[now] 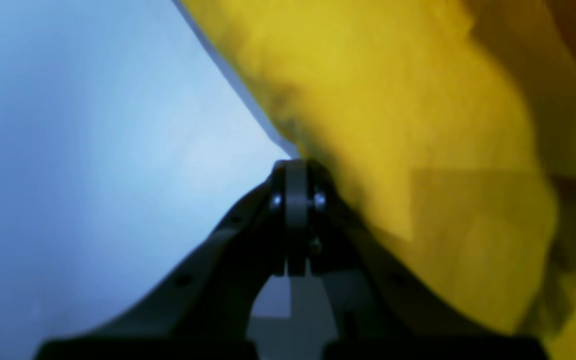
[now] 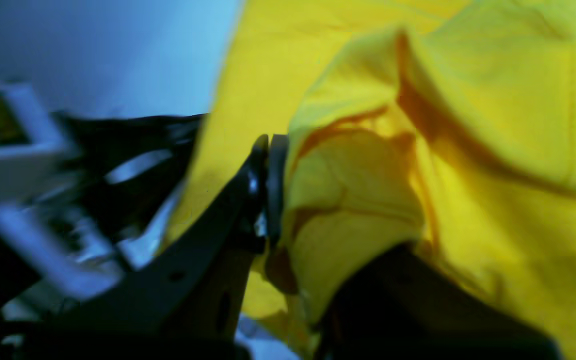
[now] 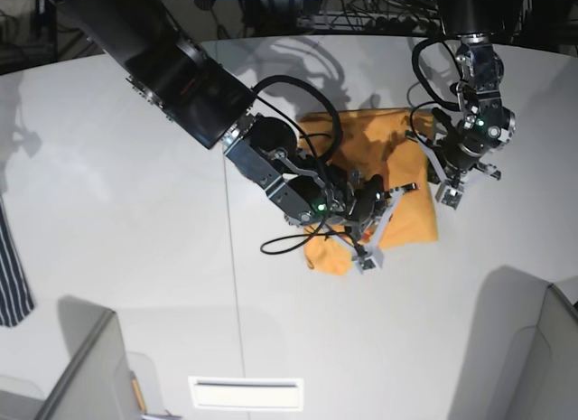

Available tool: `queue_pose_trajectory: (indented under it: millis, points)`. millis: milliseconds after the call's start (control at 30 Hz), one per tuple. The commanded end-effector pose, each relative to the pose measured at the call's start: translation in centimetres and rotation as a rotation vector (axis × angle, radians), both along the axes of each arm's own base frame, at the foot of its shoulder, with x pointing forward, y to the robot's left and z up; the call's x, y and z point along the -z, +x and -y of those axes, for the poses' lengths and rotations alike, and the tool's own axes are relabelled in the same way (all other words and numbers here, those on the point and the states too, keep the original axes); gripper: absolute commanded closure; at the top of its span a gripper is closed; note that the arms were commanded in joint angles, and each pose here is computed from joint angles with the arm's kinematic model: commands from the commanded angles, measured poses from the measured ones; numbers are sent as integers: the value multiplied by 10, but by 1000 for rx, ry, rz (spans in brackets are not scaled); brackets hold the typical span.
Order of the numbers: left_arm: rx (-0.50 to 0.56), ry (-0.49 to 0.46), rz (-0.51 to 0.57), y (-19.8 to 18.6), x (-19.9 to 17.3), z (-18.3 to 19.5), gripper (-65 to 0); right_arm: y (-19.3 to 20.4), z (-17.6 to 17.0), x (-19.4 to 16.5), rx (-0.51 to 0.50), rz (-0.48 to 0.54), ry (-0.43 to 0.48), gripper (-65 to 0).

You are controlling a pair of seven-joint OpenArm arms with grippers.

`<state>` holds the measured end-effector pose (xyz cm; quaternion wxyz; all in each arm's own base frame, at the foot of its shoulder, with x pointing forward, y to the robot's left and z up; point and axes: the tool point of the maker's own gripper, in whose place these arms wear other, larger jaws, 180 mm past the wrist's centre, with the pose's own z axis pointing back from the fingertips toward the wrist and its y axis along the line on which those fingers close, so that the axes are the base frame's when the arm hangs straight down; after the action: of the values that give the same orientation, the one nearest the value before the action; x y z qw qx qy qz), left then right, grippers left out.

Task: Fold the T-shirt properly
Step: 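Fold the held end with the right gripper over onto the left-folded part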

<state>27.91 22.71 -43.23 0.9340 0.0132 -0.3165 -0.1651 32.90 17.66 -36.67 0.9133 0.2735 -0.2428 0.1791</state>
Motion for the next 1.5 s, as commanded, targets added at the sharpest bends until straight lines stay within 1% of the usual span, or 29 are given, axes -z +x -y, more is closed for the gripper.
queue_pose_trajectory:
  millis: [0, 100, 200, 300, 433, 467, 533, 600, 700, 733, 800, 867, 933, 1033, 1167, 1300, 1333, 1467]
  points:
    - [-32, 32, -12, -3, -4, -16, 0, 12, -12, -25, -10, 62, 43, 0]
    - [-111, 41, 12, -5, -12, -41, 0, 13, -12, -25, -8, 63, 42, 0]
    - [-159, 54, 40, -5, -23, -59, 0, 14, -9, -20, 0, 52, 34, 0]
    - [-239, 71, 65, -18, -37, -85, 0, 14, -6, -13, 6, 38, 18, 0]
    - [-390, -10, 128, -34, -64, -117, 0, 10, -7, -10, 2, 22, 19, 0]
    - [-435, -35, 132, -43, -68, -126, 0, 8, -9, -10, 1, 6, 32, -48]
    - [-504, -65, 148, -55, -76, -143, 0, 3, -13, -12, -1, -29, 63, -182]
    - [-536, -51, 170, -60, -89, -163, 0, 1, -16, -15, -1, -54, 89, -306]
    - [-558, -18, 173, -70, -96, -179, 0, -2, -19, -17, -4, -70, 107, -452]
    - [-555, -8, 177, -70, -99, -182, 0, -3, -19, -17, -5, -74, 110, -471]
    - [-567, 4, 179, -75, -103, -189, 0, -5, -22, -18, -10, -79, 117, -473]
    - [-588, 11, 184, -80, -105, -195, 0, -13, -28, -16, -41, -79, 112, -473]
    - [-608, 13, 190, -84, -106, -200, 0, -15, -35, -23, -64, -58, 121, -473]
    - [-612, 14, 189, -85, -106, -201, 0, -27, -48, -35, -131, -15, 131, -473]
    - [-609, 12, 187, -83, -105, -200, 0, -35, -58, -54, -170, 0, 178, -473]
    - [-609, 11, 190, -82, -106, -200, 0, -41, -66, -67, -183, -34, 236, -473]
    - [-609, 11, 190, -82, -106, -200, 0, -43, -69, -73, -187, -29, 256, -473]
    - [-610, 10, 192, -82, -106, -200, 0, -64, -84, -95, -261, 29, 309, -473]
